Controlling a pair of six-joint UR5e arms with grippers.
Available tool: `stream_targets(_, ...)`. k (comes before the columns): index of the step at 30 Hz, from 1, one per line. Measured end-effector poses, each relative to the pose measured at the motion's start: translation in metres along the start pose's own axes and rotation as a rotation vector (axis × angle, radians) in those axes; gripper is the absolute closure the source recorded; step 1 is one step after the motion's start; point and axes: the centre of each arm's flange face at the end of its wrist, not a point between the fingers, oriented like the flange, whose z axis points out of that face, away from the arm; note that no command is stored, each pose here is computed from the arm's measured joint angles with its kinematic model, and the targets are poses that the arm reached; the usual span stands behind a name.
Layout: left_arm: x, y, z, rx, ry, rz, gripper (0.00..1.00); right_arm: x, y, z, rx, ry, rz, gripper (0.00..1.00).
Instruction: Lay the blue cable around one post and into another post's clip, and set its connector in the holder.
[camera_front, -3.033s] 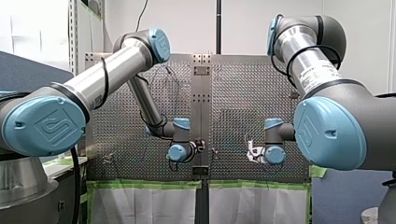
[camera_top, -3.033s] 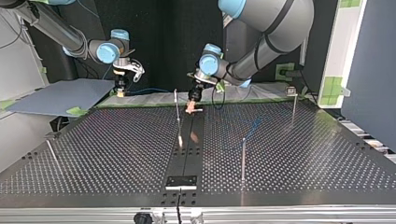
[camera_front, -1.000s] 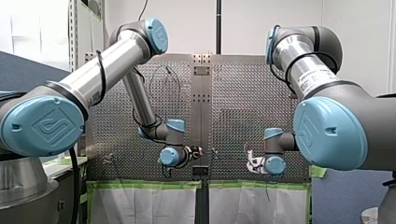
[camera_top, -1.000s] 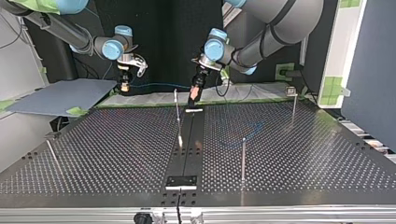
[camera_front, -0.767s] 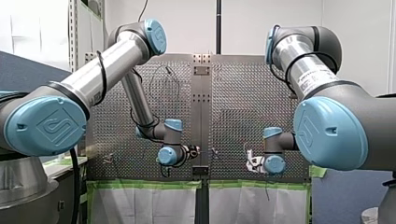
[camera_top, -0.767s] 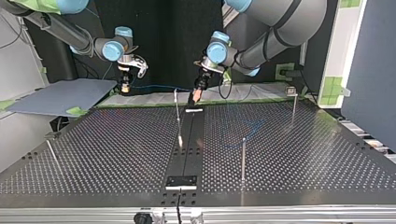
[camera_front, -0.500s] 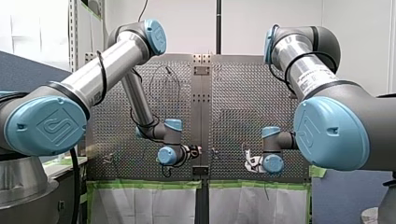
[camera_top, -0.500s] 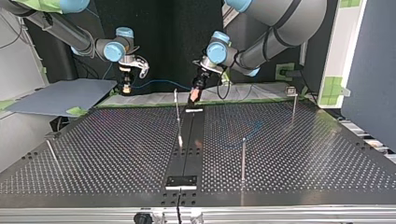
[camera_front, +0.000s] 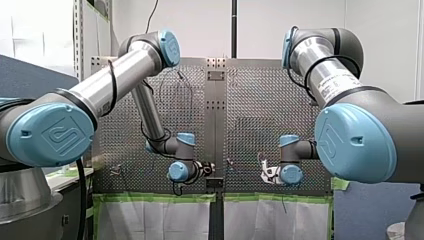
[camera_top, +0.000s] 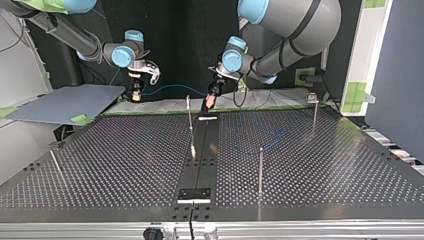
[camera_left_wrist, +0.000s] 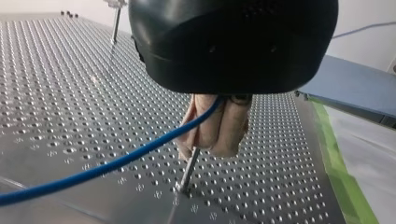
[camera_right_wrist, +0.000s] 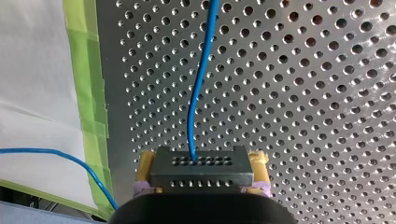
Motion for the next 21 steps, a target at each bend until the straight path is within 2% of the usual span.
stream_targets(8, -0.013, 0.011, 0.018, -0.027, 0.0, 0.0, 0.99, 0.003, 0.0, 0.003, -0.002, 0.0, 0.004, 1.0)
stream_targets(16, -0.018, 0.021, 0.021, -0.048, -0.007, 0.005, 0.99, 0.007, 0.001, 0.007, -0.014, -0.005, 0.013, 1.0)
stream_targets(21, -0.019, 0.024, 0.022, -0.057, -0.01, 0.009, 0.99, 0.007, 0.002, 0.008, -0.017, -0.006, 0.026, 1.0)
